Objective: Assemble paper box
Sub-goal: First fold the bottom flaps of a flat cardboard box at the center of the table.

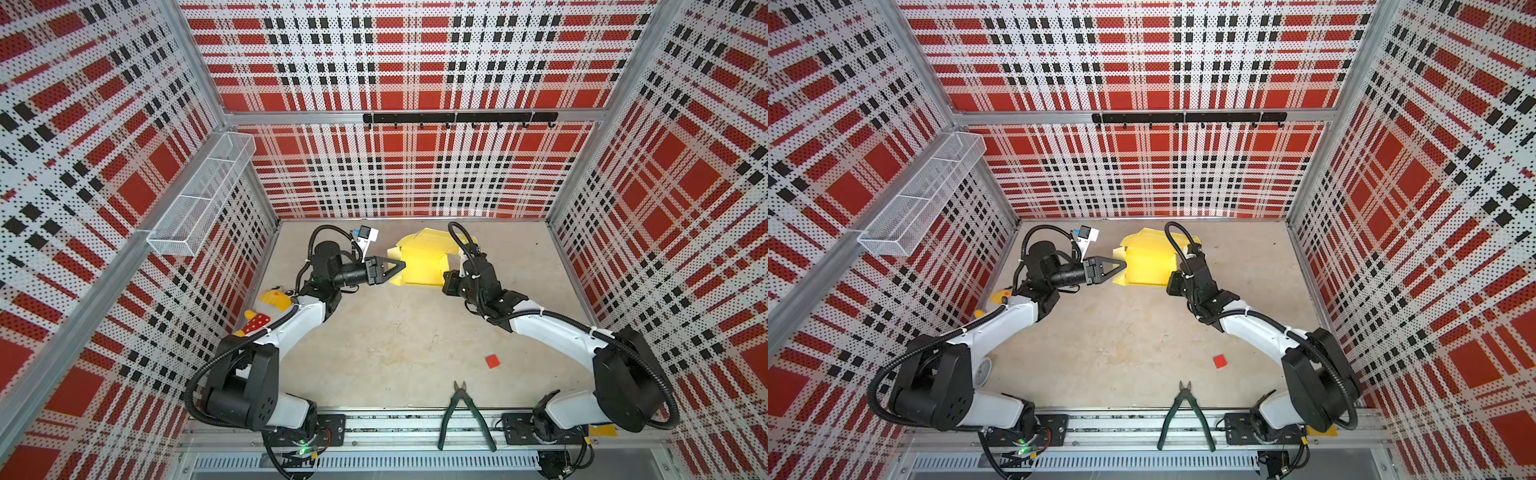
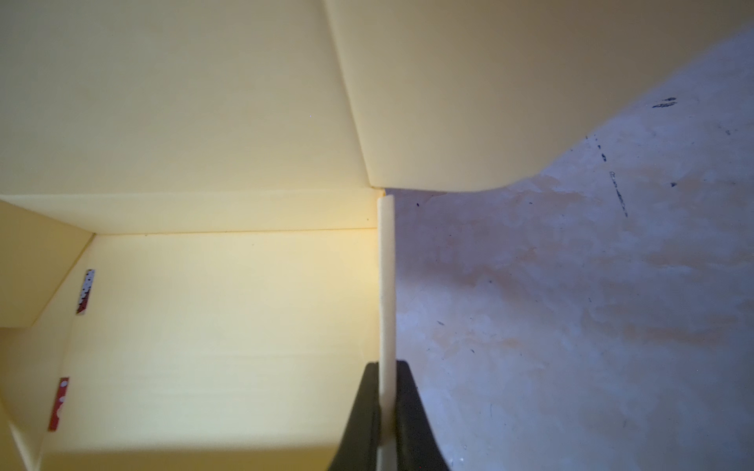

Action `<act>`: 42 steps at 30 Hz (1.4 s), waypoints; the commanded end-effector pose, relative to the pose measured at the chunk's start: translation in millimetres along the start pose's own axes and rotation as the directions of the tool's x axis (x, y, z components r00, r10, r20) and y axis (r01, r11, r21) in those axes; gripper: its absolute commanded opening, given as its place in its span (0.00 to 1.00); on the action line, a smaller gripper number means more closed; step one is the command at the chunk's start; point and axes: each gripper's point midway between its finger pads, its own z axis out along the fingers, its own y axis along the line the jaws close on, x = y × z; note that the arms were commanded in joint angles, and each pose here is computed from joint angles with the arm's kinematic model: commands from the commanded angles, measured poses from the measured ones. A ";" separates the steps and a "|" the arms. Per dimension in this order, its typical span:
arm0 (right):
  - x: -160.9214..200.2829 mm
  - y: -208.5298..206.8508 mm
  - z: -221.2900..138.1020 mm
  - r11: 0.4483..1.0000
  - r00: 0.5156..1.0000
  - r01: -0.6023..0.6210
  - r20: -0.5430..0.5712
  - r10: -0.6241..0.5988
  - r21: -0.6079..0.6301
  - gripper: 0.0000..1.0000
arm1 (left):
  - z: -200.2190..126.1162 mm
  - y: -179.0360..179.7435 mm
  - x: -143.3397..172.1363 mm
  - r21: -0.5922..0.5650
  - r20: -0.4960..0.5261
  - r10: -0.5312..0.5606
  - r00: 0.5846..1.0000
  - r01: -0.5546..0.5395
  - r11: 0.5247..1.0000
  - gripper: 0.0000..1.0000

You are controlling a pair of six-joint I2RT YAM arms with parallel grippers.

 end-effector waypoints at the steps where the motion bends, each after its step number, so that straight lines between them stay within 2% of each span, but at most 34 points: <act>1: -21.0 -4.7 -13.9 1.000 0.997 -0.005 0.073 0.004 0.004 0.00 | -20.6 -3.0 -24.4 -0.034 0.070 0.026 0.997 -0.024 0.999 0.48; 6: -25.7 -12.7 -19.2 0.999 0.995 -0.044 0.091 0.046 -0.018 0.00 | -39.0 20.8 -28.3 -0.126 0.120 0.023 0.993 -0.008 0.992 0.56; 10: -26.4 -2.0 -15.7 0.997 0.996 -0.041 0.078 0.046 -0.064 0.00 | -29.8 36.3 -8.6 -0.176 0.071 -0.010 0.997 0.022 0.984 0.64; 14: -25.4 7.2 -13.1 0.996 0.997 -0.024 0.075 0.030 -0.082 0.00 | -13.2 31.6 4.1 -0.144 0.021 -0.018 1.000 0.021 0.989 0.65; 17: -21.6 11.7 -8.6 0.996 0.998 -0.015 0.059 0.020 -0.087 0.00 | -4.4 28.0 9.9 -0.123 -0.005 -0.024 1.000 0.023 0.992 0.62; 22: -15.7 12.5 -2.8 0.999 0.999 0.001 0.037 0.001 -0.055 0.00 | 4.4 23.0 13.4 -0.101 -0.027 -0.028 0.999 0.025 0.995 0.48; 26: -13.1 13.7 -0.5 0.999 0.999 0.027 0.029 -0.026 -0.019 0.00 | 7.1 24.1 16.0 -0.103 -0.033 -0.023 0.999 0.019 0.995 0.44; 36: -6.7 19.3 5.2 0.997 0.999 0.027 0.026 -0.029 0.071 0.00 | 6.0 47.1 26.2 -0.212 -0.064 -0.029 0.998 0.015 0.977 0.44; 40: -7.2 28.5 6.2 0.994 0.998 0.048 0.035 -0.052 0.098 0.00 | 4.2 56.8 29.5 -0.260 -0.080 -0.014 0.997 -0.008 0.966 0.36; 42: -7.5 30.2 6.2 0.990 0.997 0.057 0.036 -0.062 0.130 0.00 | 1.9 64.5 31.5 -0.304 -0.093 -0.012 0.996 -0.017 0.953 0.35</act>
